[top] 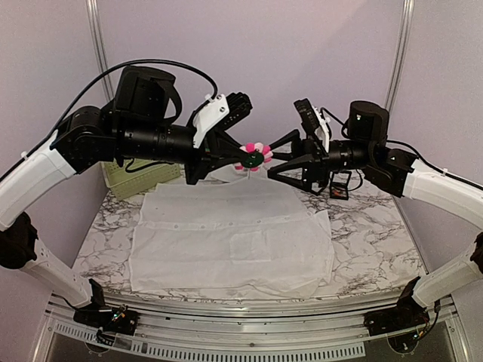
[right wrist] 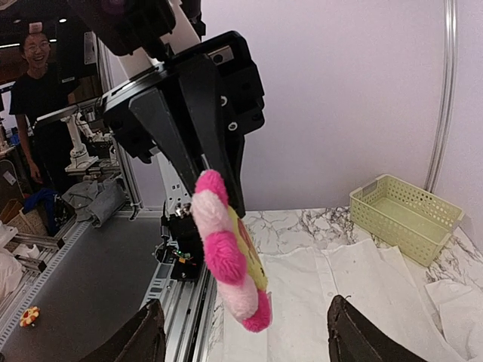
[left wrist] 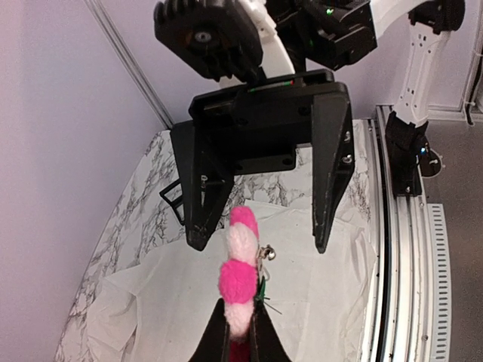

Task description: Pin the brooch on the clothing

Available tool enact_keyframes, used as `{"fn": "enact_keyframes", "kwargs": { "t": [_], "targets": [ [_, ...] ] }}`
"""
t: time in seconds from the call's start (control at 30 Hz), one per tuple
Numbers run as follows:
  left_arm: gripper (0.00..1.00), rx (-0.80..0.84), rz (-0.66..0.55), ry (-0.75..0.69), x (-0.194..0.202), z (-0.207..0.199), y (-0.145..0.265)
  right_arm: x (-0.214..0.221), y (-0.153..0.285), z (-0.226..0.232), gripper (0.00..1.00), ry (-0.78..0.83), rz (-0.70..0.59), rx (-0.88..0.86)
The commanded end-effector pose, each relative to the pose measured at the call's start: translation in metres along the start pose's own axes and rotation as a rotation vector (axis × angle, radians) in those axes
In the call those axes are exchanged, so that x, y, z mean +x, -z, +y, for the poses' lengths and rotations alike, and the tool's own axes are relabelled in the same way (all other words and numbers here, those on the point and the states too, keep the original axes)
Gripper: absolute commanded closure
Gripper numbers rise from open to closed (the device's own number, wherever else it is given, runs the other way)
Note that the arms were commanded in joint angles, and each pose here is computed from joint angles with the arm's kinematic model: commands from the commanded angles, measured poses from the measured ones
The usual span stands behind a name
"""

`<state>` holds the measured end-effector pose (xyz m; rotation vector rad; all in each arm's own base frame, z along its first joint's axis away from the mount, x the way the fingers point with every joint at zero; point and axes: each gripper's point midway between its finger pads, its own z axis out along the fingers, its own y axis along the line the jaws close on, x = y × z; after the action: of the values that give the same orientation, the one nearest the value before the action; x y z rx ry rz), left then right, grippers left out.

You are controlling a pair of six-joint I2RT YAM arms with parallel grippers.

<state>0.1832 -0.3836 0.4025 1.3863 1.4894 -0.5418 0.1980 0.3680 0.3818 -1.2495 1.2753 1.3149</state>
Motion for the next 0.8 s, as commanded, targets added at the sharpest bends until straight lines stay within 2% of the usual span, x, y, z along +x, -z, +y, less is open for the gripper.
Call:
{"fn": "enact_keyframes", "kwargs": {
  "t": [0.0,0.37,0.43,0.6,0.77],
  "targets": [
    [1.0,-0.009,-0.043,-0.004,-0.016,0.0,0.004,-0.032,0.003,0.005,0.29,0.041,-0.096,-0.008],
    [1.0,0.017,-0.052,0.035,-0.012,-0.005,0.007,-0.039,-0.02,0.009,0.29,0.011,-0.111,-0.084],
    [1.0,0.019,-0.054,0.039,-0.013,-0.006,0.007,-0.036,-0.023,0.007,0.35,0.002,-0.103,-0.088],
    [1.0,0.024,-0.055,0.045,-0.012,-0.006,0.008,-0.036,-0.026,0.009,0.66,-0.006,-0.104,-0.107],
    [1.0,0.026,-0.063,0.054,-0.015,-0.006,0.008,-0.031,-0.028,0.008,0.83,-0.019,-0.091,-0.107]
  ]
}}
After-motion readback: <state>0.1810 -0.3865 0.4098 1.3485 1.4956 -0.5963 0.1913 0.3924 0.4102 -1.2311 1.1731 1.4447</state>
